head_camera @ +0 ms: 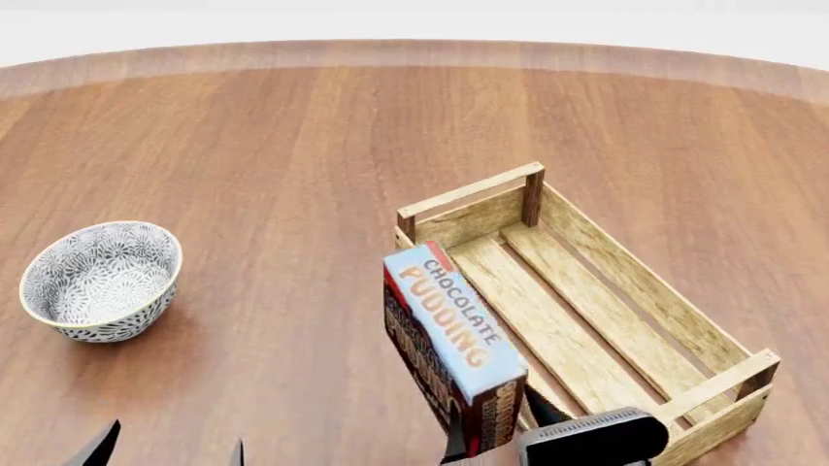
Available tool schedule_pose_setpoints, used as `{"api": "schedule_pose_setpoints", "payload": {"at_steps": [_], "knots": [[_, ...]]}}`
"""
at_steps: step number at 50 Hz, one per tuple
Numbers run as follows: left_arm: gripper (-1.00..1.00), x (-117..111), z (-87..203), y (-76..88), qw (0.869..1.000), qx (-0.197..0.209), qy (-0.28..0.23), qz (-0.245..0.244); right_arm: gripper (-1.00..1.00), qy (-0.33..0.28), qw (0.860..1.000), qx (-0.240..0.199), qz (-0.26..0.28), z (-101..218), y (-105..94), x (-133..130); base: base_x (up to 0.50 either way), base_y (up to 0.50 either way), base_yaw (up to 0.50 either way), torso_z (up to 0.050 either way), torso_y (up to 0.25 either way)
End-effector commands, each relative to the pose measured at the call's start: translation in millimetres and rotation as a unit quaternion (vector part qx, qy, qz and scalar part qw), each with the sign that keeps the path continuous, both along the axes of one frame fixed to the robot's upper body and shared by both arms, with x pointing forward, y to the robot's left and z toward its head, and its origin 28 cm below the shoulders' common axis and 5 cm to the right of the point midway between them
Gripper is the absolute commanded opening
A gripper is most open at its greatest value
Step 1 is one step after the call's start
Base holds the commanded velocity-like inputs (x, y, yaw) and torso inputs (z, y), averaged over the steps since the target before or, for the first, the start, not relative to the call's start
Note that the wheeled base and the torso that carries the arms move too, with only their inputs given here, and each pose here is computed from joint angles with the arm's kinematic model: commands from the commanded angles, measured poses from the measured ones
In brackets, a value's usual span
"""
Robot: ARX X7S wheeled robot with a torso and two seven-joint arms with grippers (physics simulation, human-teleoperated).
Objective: Pick up the chocolate pudding and put it in the tray.
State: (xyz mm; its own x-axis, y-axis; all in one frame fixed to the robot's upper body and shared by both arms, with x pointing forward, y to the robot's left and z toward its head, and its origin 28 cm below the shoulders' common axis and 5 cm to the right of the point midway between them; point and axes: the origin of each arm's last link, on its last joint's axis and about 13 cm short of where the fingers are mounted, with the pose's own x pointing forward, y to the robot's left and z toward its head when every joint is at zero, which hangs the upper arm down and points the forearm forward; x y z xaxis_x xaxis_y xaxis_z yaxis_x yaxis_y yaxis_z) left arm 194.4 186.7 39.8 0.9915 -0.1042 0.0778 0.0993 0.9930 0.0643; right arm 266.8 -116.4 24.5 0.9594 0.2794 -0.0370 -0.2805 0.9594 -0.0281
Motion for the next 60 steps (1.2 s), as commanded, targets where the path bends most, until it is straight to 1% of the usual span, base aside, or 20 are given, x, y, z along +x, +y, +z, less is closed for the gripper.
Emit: {"api": "schedule_pose_setpoints", "payload": {"at_steps": [1,25,35,43,60], "knots": [[1.00,0,0,1.1,1.000,-0.001,0.001,0.001,-1.00,-0.019,0.999,-0.012,-0.035,10,-13.7,3,0.00,0.00,0.00,0.000,0.000],[1.00,0,-2,1.1,1.000,-0.002,0.002,0.000,-1.00,-0.031,0.994,-0.010,-0.104,20,-31.8,3,0.00,0.00,0.00,0.000,0.000],[1.00,-1,-3,3.5,1.000,-0.005,0.003,0.004,-1.00,-0.022,0.990,-0.017,-0.135,18,-36.2,17,0.00,0.00,0.00,0.000,0.000],[1.00,0,-4,5.5,1.000,-0.007,0.004,0.007,-1.00,-0.008,0.984,-0.022,-0.175,16,-40.8,27,0.00,0.00,0.00,0.000,0.000],[1.00,0,-3,6.6,1.000,-0.010,0.004,0.007,-1.00,0.019,0.980,-0.037,-0.193,20,-41.3,43,0.00,0.00,0.00,0.000,0.000]]}}
